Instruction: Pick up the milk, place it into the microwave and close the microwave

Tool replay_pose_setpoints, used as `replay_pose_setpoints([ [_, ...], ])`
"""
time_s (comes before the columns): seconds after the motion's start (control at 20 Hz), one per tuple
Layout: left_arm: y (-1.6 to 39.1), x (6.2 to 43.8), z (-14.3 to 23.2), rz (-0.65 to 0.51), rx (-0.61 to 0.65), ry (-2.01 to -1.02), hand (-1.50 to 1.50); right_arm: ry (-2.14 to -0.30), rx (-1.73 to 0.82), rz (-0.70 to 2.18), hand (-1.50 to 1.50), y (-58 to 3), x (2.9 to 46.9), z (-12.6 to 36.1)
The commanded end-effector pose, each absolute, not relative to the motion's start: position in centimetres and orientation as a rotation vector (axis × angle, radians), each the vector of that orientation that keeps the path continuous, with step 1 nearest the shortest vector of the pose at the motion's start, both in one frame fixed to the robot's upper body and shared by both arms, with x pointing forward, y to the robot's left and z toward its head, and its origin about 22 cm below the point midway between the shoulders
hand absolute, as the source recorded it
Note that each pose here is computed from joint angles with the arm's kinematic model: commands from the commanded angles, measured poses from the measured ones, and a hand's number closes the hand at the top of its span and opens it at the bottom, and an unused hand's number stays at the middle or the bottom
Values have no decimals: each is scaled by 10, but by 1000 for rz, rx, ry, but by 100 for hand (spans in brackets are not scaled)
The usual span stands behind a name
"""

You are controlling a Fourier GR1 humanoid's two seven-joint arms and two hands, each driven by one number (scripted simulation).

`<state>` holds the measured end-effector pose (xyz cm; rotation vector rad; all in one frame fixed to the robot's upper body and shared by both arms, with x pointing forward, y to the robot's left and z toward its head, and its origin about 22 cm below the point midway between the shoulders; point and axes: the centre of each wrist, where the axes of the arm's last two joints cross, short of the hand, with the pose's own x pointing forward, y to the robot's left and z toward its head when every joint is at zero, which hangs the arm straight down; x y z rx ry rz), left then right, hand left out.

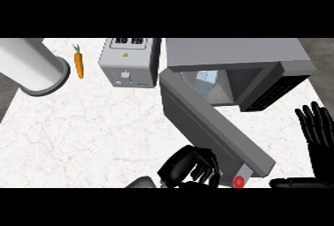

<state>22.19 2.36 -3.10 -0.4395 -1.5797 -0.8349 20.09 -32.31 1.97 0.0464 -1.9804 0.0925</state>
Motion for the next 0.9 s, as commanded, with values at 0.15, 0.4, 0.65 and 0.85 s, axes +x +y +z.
replay_pose_setpoints([
  [0.15, 4, 222, -27, -680, -358, -1644, 150, -2001, 154, 140, -150, -331, 202, 42],
  [0.4, -3, 244, -6, -582, -338, -1709, 150, -2024, 265, 219, -150, -321, 205, 62],
  [0.65, -10, 265, 15, -530, -331, -1773, 150, -2035, 369, 311, -150, -319, 212, 79],
  [0.85, -9, 286, 22, -462, -253, -1756, 150, -2050, 441, 356, -150, -314, 214, 88],
])
